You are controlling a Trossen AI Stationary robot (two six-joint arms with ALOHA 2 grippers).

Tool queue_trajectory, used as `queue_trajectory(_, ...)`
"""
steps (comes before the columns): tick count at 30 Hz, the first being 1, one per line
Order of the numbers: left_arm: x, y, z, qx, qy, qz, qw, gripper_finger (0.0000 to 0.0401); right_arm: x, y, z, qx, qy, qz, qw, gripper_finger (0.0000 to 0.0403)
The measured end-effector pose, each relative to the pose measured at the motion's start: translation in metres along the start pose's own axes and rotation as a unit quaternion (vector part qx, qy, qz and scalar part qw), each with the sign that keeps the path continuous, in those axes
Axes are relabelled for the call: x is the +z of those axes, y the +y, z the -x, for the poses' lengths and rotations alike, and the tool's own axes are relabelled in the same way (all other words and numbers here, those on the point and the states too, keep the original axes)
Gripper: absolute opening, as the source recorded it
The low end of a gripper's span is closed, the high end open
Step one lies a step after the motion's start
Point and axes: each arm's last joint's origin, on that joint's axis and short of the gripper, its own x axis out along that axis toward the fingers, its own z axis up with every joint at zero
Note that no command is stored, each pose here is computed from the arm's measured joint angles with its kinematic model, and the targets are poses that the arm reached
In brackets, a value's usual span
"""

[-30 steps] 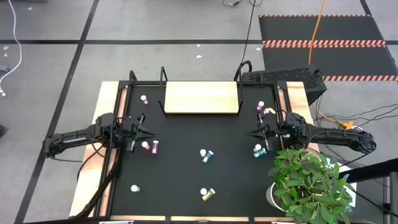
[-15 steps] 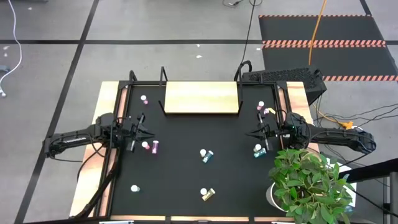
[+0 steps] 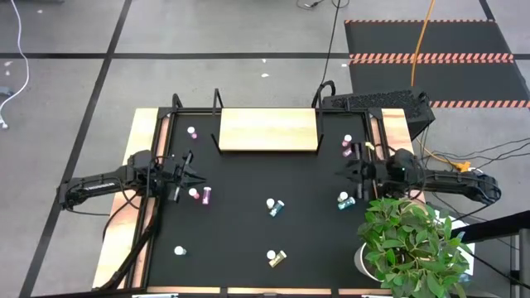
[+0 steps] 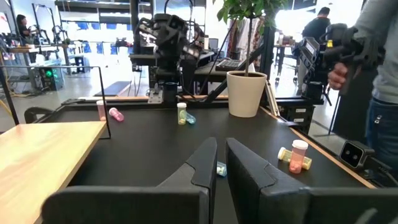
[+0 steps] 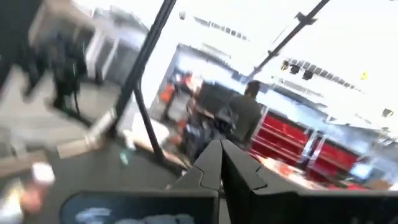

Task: Pick and place medicine bottles onto shelf by color
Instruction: Put the top left pink pill bottle on the shelf

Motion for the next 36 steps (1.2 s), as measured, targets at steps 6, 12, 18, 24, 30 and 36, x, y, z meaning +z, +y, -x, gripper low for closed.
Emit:
queue_trajectory(6, 0.0, 0.0, 0.0, 0.001, 0.0, -0.006, 1.0, 0.0037, 0.001, -0.008, 0.001, -0.128, -0.025, -0.29, 0.948, 0.0)
queue_trajectory(12, 0.001, 0.004, 0.0, 0.071, 0.001, -0.11, 0.991, 0.0037, -0.004, -0.011, 0.002, -0.197, -0.049, -0.464, 0.862, 0.0)
queue_trajectory(18, 0.012, 0.004, 0.001, 0.087, -0.052, -0.14, 0.985, 0.0037, -0.008, -0.014, 0.001, -0.236, -0.077, -0.561, 0.79, 0.0)
queue_trajectory(24, 0.02, 0.004, 0.002, 0.093, -0.089, -0.149, 0.98, 0.0037, -0.015, -0.014, -0.001, -0.261, -0.075, -0.612, 0.743, 0.0)
queue_trajectory(30, 0.036, 0.003, 0.007, 0.084, -0.202, 0.127, 0.968, 0.0037, -0.006, -0.019, -0.018, -0.283, -0.035, -0.577, 0.765, 0.0)
queue_trajectory(36, 0.038, 0.004, 0.008, 0.051, -0.227, 0.29, 0.928, 0.0037, 0.019, -0.032, -0.039, -0.271, -0.027, -0.504, 0.82, 0.0)
